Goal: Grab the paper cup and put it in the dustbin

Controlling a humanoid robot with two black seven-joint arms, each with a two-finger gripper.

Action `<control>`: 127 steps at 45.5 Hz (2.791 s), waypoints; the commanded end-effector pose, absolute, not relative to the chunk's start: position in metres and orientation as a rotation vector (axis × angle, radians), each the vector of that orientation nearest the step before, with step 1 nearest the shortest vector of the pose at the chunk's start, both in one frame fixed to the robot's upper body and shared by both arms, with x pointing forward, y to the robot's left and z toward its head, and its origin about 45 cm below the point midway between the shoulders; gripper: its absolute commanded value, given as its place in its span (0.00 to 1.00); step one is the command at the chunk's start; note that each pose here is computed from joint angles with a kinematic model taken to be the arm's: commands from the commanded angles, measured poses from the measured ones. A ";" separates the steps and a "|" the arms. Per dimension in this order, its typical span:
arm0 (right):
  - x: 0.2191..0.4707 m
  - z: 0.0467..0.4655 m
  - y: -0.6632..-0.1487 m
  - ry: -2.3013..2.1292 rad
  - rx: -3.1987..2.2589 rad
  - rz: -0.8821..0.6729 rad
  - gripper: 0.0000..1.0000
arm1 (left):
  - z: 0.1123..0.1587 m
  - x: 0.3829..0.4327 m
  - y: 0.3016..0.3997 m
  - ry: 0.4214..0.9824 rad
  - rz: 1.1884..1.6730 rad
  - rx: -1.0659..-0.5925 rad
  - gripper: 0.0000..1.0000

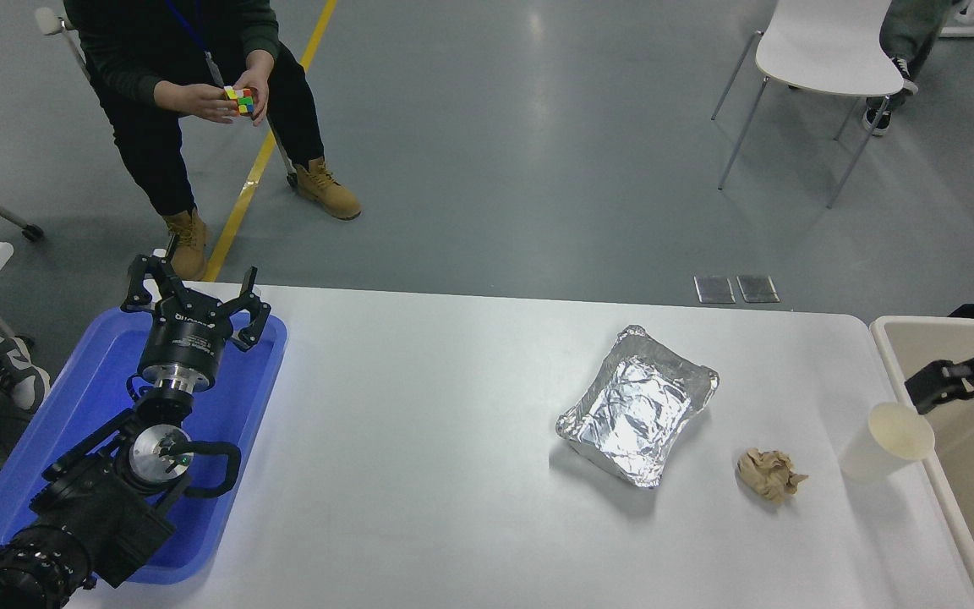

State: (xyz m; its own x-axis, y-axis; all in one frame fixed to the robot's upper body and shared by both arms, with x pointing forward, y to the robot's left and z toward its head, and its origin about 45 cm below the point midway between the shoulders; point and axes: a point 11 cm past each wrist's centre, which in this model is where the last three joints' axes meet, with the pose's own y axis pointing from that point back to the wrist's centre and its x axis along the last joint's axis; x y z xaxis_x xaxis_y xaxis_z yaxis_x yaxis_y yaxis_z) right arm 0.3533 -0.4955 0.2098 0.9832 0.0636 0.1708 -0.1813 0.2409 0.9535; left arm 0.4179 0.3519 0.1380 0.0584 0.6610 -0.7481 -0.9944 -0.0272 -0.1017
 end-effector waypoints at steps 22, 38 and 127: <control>0.350 0.155 -0.508 -0.153 1.280 0.193 1.00 | 0.1377 0.4178 0.3522 0.578 1.450 -0.745 1.00; 0.349 0.140 -0.505 -0.163 1.282 0.203 0.99 | 0.1377 0.4178 0.3522 0.578 1.450 -0.745 1.00; 0.370 0.344 -0.498 -0.247 1.372 0.233 0.00 | 0.1386 0.4184 0.3513 0.578 1.445 -0.744 1.00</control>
